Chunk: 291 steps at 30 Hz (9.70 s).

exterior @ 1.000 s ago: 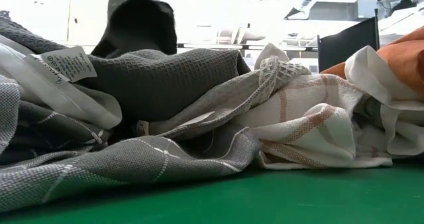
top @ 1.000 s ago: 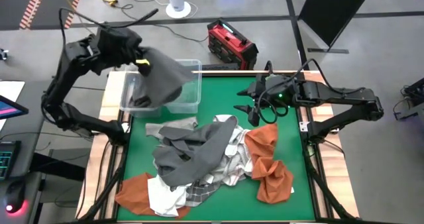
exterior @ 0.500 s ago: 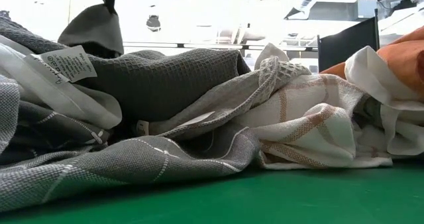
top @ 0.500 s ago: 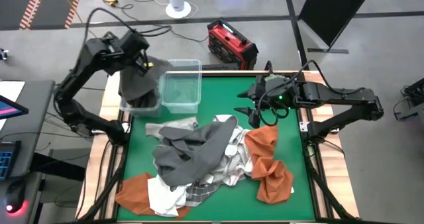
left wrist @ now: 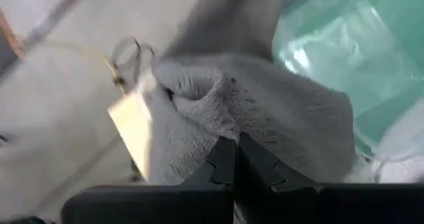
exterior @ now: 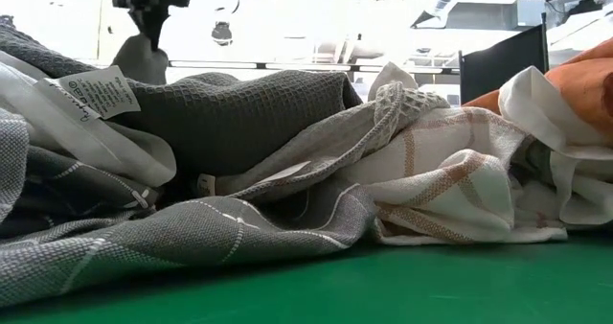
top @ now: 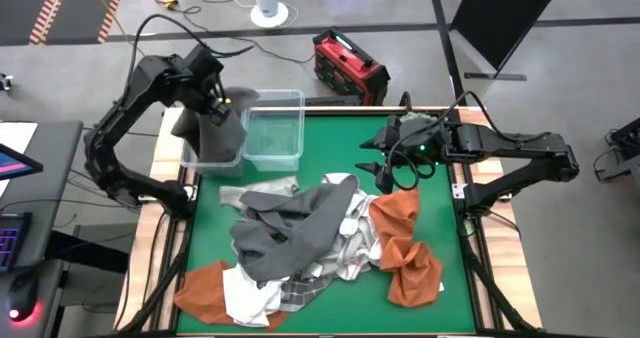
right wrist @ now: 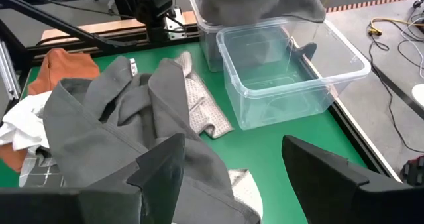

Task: Sort towels by color in basket
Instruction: Put the gray towel into the left transparent bin, then put the white towel into the right transparent bin

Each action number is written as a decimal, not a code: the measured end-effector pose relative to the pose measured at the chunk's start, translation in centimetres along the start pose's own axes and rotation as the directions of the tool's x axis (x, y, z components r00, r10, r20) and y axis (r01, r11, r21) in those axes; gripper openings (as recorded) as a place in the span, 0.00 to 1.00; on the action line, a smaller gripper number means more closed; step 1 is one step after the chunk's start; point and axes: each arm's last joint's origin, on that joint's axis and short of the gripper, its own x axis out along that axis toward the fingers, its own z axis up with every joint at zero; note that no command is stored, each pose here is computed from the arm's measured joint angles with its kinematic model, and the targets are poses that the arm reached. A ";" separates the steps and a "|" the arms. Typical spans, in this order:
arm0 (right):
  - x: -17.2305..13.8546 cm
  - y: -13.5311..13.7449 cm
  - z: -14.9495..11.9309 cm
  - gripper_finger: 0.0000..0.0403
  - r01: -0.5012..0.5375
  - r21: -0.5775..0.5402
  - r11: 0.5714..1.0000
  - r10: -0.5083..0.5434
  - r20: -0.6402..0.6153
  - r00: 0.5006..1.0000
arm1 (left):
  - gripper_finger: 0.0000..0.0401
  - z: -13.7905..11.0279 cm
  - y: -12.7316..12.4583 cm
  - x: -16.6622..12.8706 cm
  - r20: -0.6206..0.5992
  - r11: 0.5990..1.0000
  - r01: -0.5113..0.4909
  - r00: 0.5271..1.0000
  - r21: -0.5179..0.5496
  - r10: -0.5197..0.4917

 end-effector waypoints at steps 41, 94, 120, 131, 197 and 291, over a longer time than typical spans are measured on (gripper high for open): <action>-0.4 1.6 -0.2 0.70 -0.056 -0.022 0.998 0.056 -0.004 0.998 | 0.31 -1.5 -4.0 16.4 -0.487 0.804 0.391 0.861 0.449 -0.147; -0.4 1.8 -0.3 0.70 -0.064 0.051 0.997 0.064 -0.004 0.998 | 0.14 1.3 -2.7 14.4 0.268 0.968 0.015 0.960 0.250 -0.084; -0.4 1.7 -0.2 0.70 -0.056 0.023 0.998 0.056 0.004 0.998 | 0.01 -3.7 -0.7 10.3 -0.007 0.975 -0.128 0.991 0.179 0.131; -0.4 1.8 -0.2 0.70 -0.061 0.052 0.997 0.060 0.004 0.998 | 0.22 -3.5 -2.1 15.4 -0.139 0.858 -0.052 0.980 0.511 0.142; -0.7 2.6 0.2 0.70 0.008 0.147 0.989 -0.019 0.073 0.997 | 0.31 -1.5 -0.1 17.9 0.395 0.998 0.042 0.917 0.053 -0.059; 11.1 14.4 -9.5 0.69 -0.164 -0.114 0.980 0.072 -0.563 0.823 | 0.16 -9.9 -7.5 -7.7 0.581 0.759 0.445 0.489 0.476 -0.651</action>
